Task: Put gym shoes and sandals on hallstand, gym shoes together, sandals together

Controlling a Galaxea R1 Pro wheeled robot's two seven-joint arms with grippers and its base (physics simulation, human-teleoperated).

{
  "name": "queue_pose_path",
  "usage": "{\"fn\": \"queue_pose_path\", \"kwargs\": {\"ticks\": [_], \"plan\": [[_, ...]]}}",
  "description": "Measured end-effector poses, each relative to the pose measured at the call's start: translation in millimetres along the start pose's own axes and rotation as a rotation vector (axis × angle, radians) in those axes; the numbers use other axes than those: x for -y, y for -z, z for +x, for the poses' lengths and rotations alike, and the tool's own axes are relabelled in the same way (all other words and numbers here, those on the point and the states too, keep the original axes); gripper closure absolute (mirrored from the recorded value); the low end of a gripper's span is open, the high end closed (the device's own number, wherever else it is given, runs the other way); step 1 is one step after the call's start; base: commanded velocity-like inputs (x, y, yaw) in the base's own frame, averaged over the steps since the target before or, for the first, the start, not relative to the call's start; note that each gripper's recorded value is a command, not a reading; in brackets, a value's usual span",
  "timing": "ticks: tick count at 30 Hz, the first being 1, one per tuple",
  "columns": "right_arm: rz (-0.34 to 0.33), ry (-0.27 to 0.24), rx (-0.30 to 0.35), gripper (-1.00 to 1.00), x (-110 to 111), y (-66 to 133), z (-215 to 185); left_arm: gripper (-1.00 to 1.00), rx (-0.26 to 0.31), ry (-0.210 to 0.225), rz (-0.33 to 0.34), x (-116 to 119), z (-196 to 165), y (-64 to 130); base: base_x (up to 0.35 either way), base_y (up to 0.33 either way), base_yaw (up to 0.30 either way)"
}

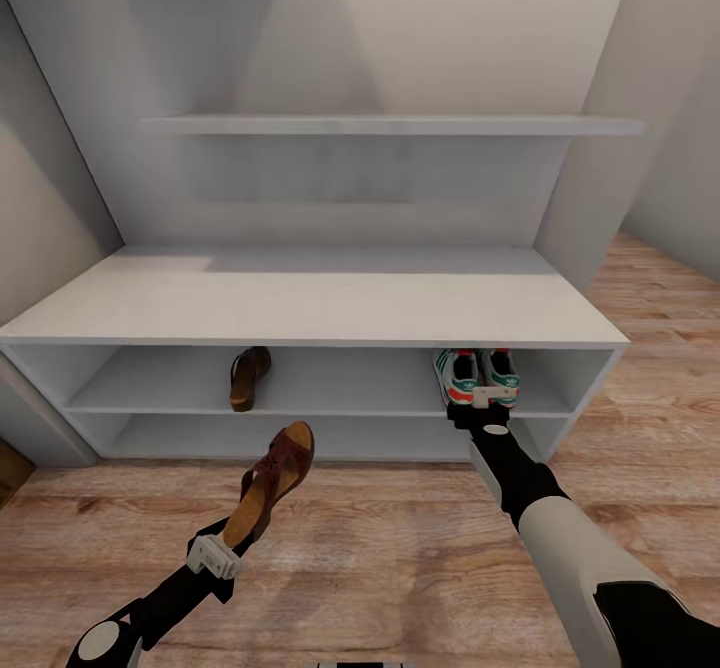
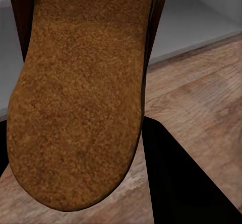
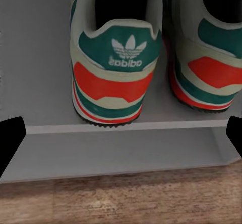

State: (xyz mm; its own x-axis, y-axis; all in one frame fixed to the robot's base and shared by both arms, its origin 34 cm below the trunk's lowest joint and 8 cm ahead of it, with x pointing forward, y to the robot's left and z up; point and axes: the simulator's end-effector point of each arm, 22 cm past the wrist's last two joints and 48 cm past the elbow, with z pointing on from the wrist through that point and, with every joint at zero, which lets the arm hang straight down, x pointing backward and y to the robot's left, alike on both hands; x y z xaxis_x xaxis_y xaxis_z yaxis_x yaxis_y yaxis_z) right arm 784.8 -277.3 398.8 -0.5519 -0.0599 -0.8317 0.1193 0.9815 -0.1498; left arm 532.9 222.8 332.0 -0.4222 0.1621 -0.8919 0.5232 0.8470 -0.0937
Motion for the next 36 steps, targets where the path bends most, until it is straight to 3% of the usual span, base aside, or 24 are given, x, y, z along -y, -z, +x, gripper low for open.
{"fn": "queue_pose_path", "kwargs": {"ticks": [36], "plan": [[-0.001,0.0,0.007,-1.0,-0.2,1.4,0.3,1.0,0.0,0.0,-0.002,-0.2,0.0,-0.1,0.0,0.0,0.0]]}}
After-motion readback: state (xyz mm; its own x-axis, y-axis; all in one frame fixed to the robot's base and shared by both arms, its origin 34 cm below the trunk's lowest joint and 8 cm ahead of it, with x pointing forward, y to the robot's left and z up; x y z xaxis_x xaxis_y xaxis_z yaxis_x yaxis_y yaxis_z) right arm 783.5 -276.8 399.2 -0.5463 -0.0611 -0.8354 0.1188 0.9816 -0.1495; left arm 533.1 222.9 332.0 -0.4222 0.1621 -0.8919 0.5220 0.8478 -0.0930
